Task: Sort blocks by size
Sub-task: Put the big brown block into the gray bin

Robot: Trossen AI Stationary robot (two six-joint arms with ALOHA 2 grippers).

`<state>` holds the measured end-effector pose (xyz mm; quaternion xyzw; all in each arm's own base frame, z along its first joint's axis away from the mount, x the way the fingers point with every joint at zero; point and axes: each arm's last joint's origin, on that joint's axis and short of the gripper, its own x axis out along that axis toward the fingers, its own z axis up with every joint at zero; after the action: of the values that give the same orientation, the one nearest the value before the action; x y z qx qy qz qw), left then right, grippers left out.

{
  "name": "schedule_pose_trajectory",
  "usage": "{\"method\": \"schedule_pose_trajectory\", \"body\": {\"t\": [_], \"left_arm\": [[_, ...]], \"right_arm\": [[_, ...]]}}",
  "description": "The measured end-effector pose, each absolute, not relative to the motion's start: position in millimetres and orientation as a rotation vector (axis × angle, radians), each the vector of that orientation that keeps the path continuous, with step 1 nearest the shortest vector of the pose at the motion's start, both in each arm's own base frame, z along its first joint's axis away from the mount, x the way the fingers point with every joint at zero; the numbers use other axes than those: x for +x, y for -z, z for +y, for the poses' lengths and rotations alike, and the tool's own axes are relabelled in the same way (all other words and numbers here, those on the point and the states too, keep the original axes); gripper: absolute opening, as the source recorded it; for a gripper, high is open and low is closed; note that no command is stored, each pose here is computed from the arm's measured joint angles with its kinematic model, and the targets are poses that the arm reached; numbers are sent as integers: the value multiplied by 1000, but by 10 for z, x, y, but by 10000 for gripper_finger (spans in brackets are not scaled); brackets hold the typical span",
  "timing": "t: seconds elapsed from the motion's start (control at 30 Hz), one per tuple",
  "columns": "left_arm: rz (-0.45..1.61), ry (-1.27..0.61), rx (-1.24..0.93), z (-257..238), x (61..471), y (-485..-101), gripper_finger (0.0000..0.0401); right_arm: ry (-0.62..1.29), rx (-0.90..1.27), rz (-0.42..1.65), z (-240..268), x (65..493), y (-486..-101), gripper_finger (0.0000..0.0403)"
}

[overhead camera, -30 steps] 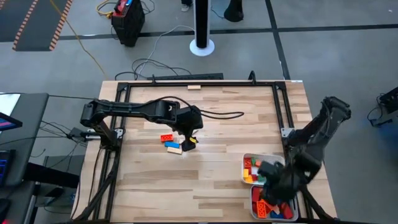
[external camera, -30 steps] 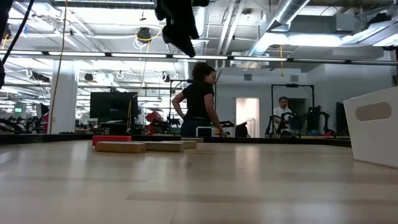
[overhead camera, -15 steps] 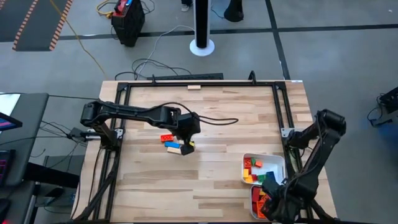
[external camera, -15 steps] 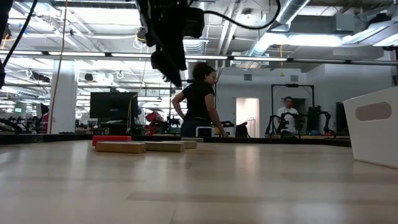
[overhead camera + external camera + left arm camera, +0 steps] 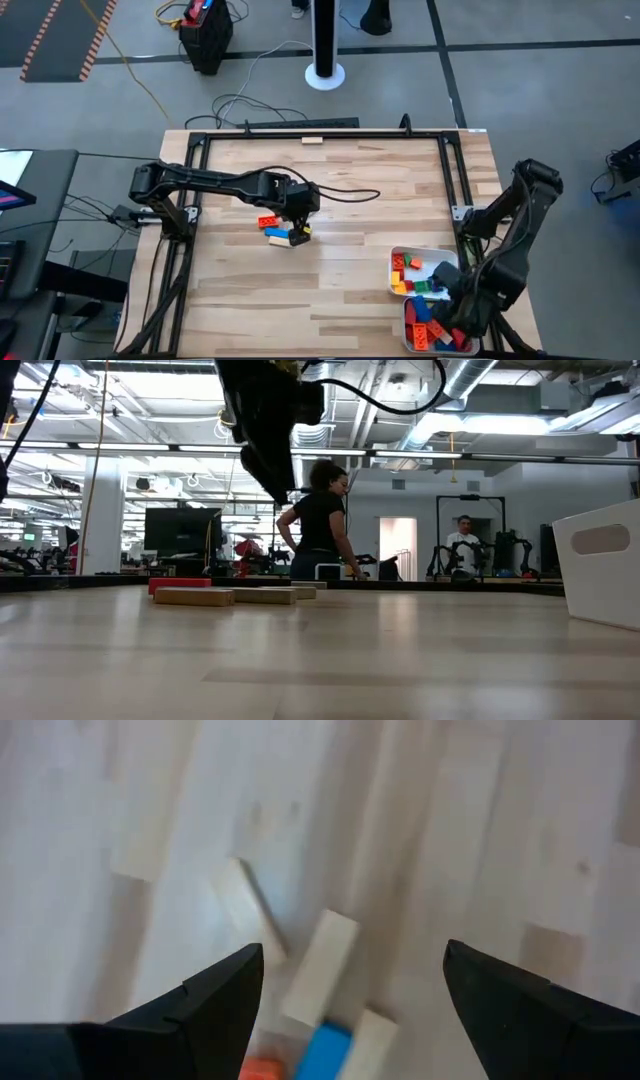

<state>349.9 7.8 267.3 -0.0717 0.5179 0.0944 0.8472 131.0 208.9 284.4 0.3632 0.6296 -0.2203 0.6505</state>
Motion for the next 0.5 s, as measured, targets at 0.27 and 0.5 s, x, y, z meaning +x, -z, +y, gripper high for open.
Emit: {"method": "schedule_pose_trajectory", "body": {"t": [0.27,0.5], "left_arm": [[1038,-305,-270,470,3439,-2227,299],[951,-362,-264,644,3408,-2025,299]], "right_arm": [[544,910,1218,1906,1354,-2987,294],[562,866,1185,1896,1508,-3030,294]]}}
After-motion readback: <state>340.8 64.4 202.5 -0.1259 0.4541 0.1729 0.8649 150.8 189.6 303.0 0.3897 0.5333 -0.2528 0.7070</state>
